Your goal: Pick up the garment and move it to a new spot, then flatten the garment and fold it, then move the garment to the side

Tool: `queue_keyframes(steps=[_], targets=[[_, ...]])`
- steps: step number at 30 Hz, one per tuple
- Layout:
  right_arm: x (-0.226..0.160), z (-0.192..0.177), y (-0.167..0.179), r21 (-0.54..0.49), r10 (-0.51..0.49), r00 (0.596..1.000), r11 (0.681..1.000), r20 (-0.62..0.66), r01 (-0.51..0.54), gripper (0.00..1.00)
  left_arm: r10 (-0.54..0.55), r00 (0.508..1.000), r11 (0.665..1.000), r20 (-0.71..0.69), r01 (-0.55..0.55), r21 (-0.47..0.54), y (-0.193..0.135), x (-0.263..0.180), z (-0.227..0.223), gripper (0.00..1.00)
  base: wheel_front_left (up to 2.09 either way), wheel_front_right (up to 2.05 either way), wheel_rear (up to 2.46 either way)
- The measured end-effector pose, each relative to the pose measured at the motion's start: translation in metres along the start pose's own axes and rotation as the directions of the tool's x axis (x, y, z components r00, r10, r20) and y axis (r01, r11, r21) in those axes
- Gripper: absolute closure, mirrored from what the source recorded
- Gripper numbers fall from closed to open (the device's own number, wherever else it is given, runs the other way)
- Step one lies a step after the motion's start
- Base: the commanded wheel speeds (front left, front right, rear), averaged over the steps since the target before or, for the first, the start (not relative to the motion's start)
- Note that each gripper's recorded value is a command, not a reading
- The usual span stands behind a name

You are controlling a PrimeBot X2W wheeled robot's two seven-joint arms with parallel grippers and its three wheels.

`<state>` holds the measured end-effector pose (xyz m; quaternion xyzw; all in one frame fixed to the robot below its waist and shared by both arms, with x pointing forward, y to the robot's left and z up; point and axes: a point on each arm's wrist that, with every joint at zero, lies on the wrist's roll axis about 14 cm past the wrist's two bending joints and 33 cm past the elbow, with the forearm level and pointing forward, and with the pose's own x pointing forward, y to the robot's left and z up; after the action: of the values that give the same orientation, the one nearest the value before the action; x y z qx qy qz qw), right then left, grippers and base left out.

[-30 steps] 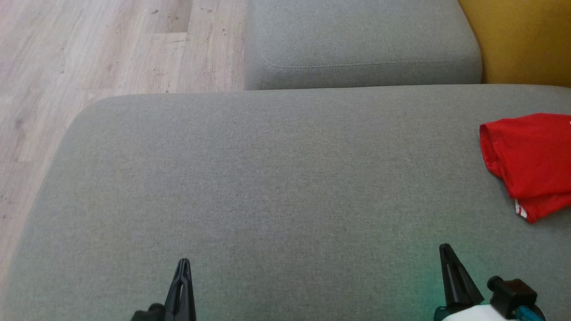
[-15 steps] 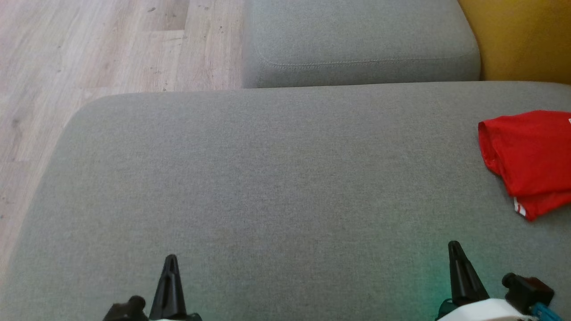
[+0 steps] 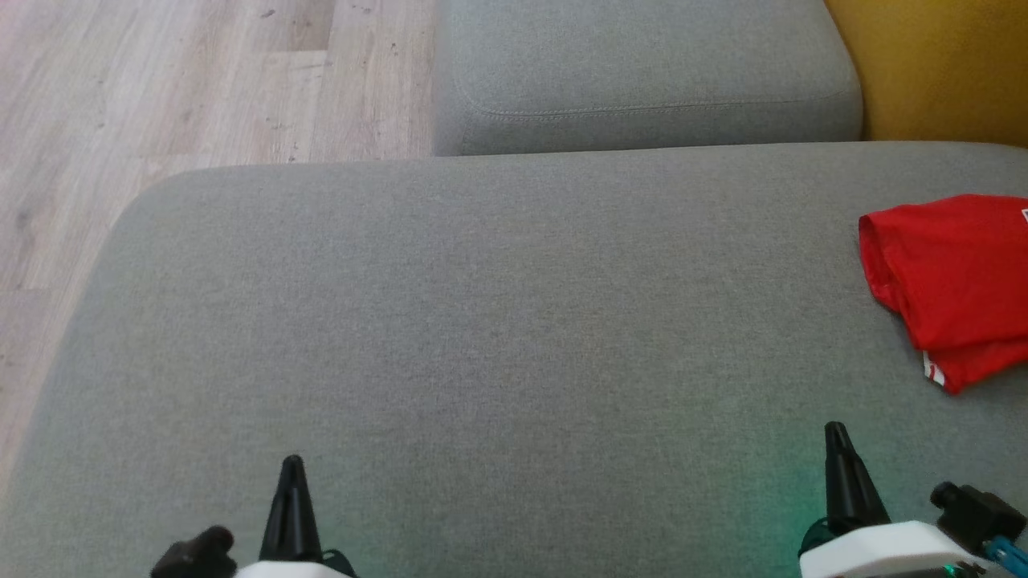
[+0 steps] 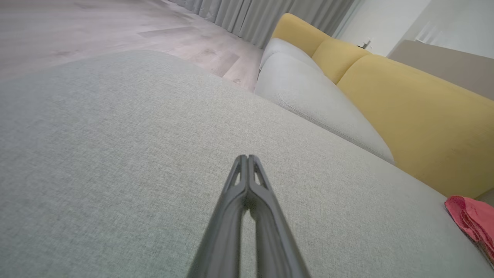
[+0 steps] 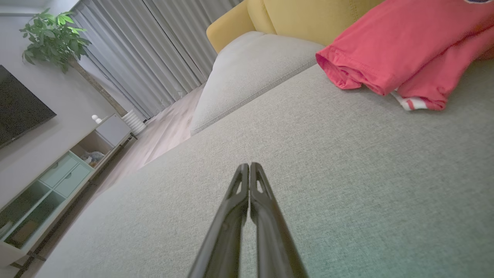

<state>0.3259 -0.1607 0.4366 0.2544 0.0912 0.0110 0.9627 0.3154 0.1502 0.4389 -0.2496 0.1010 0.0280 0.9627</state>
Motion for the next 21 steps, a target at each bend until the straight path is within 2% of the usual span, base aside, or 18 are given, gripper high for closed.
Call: queue_keyframes(steps=[15,21], targets=[[0.009,0.011,-0.003,0.177,-0.023,1.0,0.984,0.02,0.019,1.0,0.017,1.0,0.984,-0.021,-0.021,-0.175,0.007,0.007,0.003,1.0,0.0,0.0,0.0],[0.009,0.012,-0.007,0.247,-0.04,0.999,0.968,0.017,0.034,1.0,0.007,1.0,0.97,-0.021,-0.012,-0.241,0.006,0.013,0.008,1.0,0.0,0.0,0.0]])
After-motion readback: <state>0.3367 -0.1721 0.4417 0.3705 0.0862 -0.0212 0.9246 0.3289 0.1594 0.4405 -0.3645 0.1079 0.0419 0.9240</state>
